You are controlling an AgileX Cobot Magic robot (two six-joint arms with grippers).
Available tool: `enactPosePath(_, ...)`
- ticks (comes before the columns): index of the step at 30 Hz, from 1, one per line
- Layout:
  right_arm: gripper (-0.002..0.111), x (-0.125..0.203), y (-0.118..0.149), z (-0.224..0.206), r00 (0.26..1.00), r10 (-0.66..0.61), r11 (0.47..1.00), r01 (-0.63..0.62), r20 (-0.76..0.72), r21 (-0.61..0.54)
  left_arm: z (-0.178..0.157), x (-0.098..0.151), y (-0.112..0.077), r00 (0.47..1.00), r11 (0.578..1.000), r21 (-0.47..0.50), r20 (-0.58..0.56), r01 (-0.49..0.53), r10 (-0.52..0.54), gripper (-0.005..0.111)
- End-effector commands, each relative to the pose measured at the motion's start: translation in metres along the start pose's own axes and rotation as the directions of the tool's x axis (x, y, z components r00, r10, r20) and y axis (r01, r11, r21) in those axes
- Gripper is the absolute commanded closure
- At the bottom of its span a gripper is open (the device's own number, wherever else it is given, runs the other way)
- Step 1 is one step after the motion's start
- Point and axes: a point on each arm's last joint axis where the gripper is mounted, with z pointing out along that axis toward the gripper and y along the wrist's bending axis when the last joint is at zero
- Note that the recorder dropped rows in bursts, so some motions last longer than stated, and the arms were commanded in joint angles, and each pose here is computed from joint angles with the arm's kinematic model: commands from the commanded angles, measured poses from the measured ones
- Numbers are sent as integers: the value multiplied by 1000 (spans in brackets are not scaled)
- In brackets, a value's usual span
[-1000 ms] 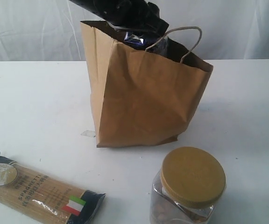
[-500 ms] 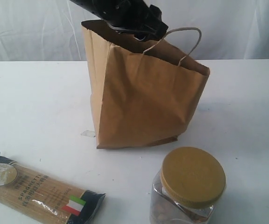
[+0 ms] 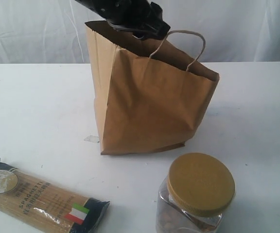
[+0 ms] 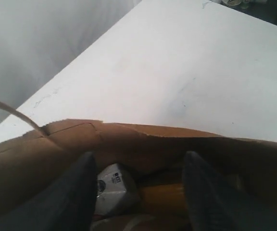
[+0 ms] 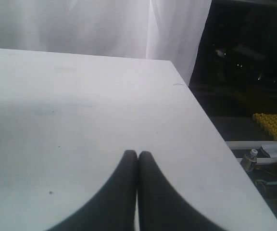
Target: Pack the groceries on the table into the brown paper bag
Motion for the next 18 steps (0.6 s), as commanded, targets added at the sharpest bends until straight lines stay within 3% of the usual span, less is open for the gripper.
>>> enactPosePath(1, 108, 1, 0, 1, 1000, 2, 1000, -2, -3, 6, -39, -11, -2, 999, 999, -18, 28, -34, 34, 65)
enactPosePath(12, 108, 1, 0, 1, 1000, 2, 1000, -2, -3, 6, -112, -11, 1, 992, 984, -128, -48, -120, 115, 107)
enactPosePath(14, 108, 1, 0, 1, 1000, 2, 1000, -2, -3, 6, -125, -8, 9, 993, 965, -237, -79, -108, 92, 107)
enactPosePath(16, 108, 1, 0, 1, 1000, 2, 1000, -2, -3, 6, -136, -4, 22, 993, 919, -387, -117, -70, 26, 107)
enactPosePath(18, 108, 1, 0, 1, 1000, 2, 1000, -2, -3, 6, -143, 6, 39, 987, 832, -552, -153, -53, -39, 107)
